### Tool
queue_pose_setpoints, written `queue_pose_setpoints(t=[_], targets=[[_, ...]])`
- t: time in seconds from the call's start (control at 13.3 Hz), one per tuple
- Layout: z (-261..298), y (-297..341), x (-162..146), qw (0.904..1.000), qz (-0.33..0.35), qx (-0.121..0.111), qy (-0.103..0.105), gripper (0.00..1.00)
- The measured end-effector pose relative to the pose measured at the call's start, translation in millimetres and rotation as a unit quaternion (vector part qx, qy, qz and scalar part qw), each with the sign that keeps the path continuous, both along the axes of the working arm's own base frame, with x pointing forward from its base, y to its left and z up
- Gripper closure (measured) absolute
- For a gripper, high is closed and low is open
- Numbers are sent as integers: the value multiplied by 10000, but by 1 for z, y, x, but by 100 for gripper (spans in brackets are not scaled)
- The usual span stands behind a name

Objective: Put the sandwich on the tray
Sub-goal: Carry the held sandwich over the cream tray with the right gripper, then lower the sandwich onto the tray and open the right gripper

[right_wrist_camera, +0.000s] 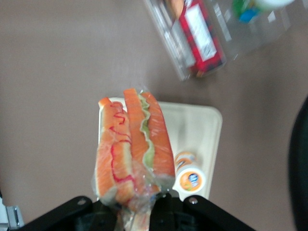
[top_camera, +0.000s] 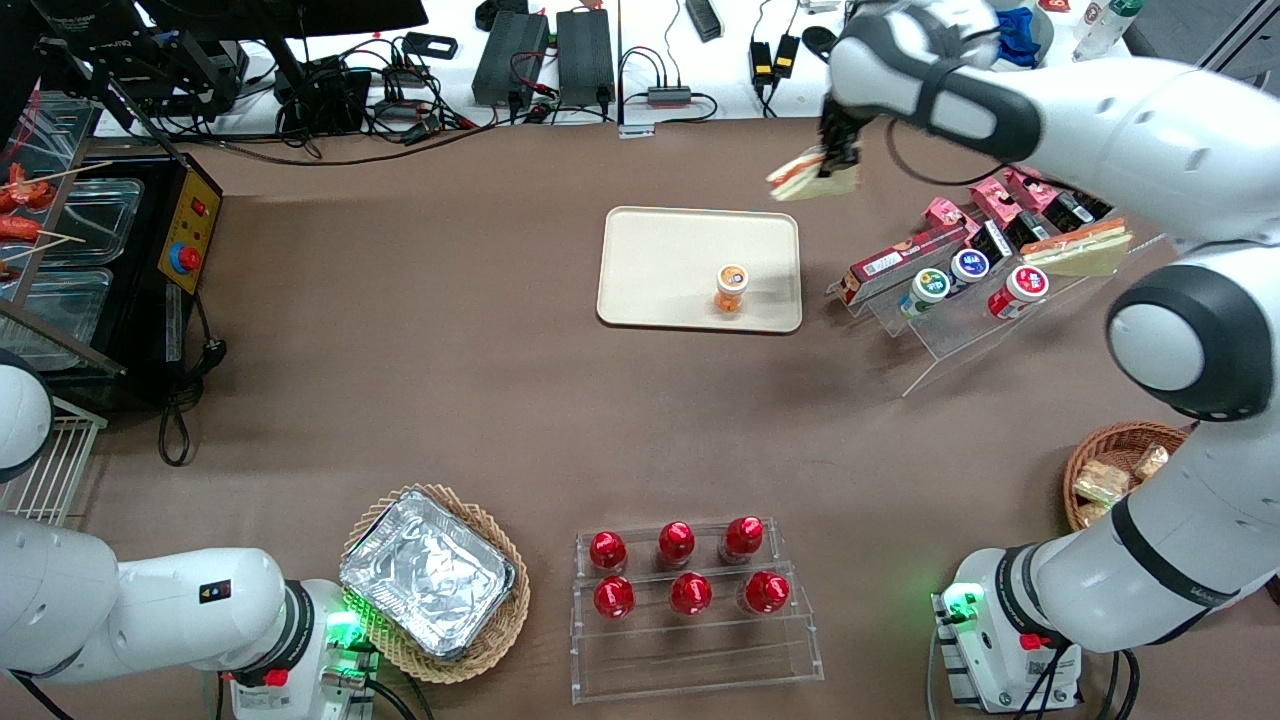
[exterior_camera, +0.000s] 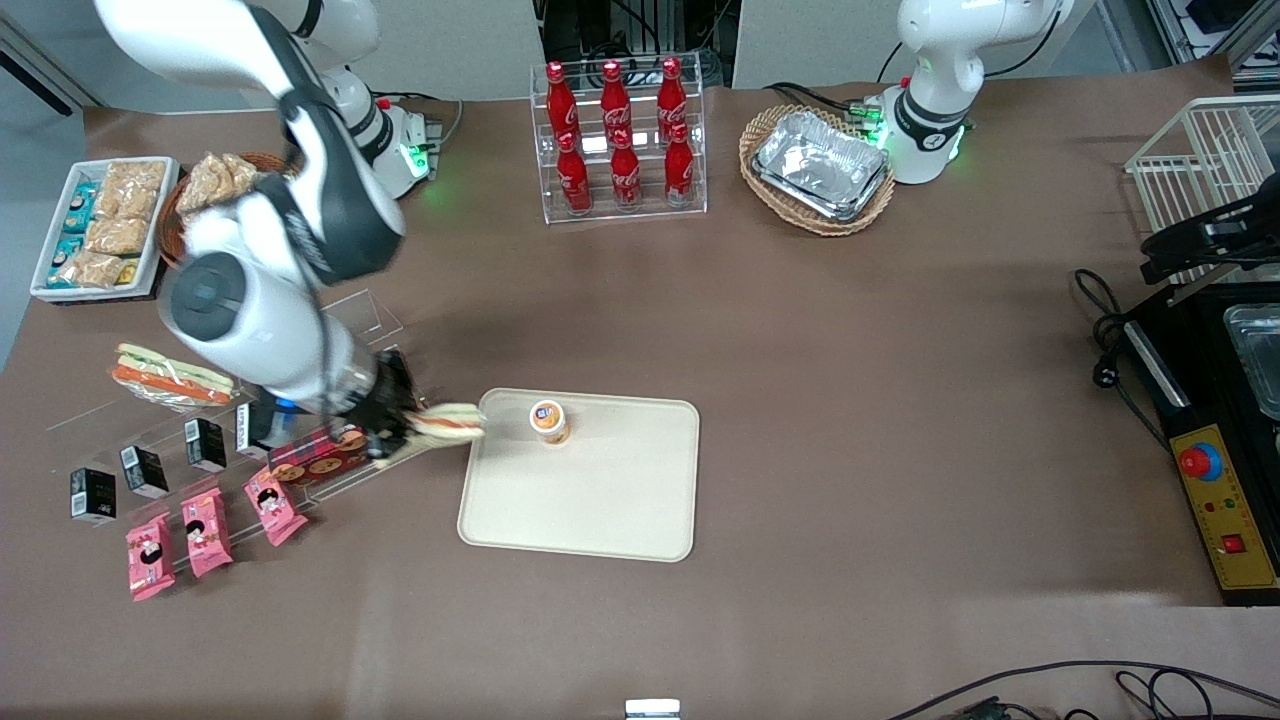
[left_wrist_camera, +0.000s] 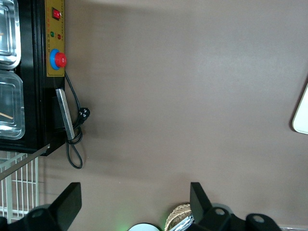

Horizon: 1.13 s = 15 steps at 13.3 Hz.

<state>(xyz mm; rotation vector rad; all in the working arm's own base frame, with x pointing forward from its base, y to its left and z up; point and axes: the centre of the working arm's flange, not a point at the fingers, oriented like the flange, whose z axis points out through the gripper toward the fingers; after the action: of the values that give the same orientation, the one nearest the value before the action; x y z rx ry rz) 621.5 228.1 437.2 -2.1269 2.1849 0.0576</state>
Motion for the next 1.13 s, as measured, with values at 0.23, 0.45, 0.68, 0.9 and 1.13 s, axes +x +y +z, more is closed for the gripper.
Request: queue_pose_setpoints(t=[0.23, 0.45, 0.68, 0.9, 1.13], targets=[[-54, 55, 11, 9989, -267, 183, -351, 81], [-100, 100, 26, 9963, -492, 363, -605, 81], [-147, 123, 38, 9928, -593, 535, -895, 81], [-184, 129, 40, 9931, -585, 514, -880, 79], [-199, 125, 41, 9935, -639, 448, -827, 73]])
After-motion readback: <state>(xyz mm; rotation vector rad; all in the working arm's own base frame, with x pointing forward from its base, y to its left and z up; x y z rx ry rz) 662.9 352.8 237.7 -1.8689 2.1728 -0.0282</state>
